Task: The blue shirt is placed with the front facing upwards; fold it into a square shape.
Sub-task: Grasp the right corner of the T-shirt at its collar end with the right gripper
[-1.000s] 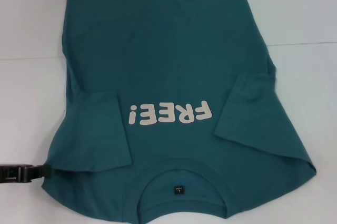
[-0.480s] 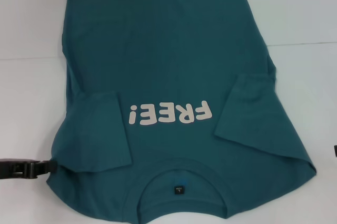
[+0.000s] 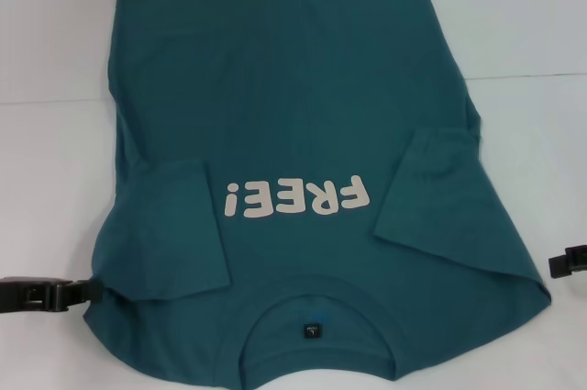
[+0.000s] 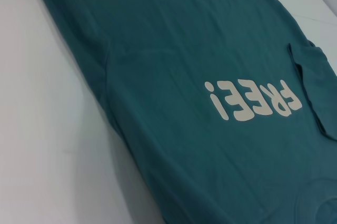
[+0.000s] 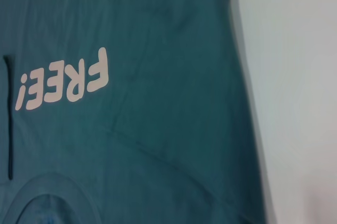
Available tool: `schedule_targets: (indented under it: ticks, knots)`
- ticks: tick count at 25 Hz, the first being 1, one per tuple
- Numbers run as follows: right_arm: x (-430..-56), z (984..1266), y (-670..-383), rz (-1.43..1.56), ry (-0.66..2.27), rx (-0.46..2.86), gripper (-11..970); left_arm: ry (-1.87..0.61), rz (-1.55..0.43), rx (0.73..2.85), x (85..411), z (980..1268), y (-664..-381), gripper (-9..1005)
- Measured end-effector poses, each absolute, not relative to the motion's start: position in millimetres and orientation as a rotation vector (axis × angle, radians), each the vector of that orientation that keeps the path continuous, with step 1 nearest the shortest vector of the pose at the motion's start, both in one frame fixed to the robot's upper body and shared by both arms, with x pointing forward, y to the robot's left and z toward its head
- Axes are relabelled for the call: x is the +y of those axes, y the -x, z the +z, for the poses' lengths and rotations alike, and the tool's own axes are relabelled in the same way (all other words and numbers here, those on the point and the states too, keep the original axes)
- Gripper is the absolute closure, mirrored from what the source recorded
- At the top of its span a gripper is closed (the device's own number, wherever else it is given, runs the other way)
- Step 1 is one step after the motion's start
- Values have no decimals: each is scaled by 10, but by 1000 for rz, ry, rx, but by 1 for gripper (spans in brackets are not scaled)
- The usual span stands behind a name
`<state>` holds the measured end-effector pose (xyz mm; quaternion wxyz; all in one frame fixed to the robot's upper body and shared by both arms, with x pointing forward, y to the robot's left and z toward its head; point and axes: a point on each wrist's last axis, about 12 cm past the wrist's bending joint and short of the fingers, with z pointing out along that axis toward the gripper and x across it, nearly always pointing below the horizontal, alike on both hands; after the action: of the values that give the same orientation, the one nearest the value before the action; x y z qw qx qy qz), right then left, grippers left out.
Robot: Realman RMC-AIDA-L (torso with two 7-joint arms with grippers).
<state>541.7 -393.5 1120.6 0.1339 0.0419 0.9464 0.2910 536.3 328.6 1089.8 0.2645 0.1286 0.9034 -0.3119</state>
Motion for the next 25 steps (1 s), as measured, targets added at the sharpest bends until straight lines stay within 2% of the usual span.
schedule_targets:
  ticks: [25]
  knots:
    - [-3733, 11017, -5485, 856, -99, 2744, 17, -354, -843, 2440, 3294, 10889, -5353, 989]
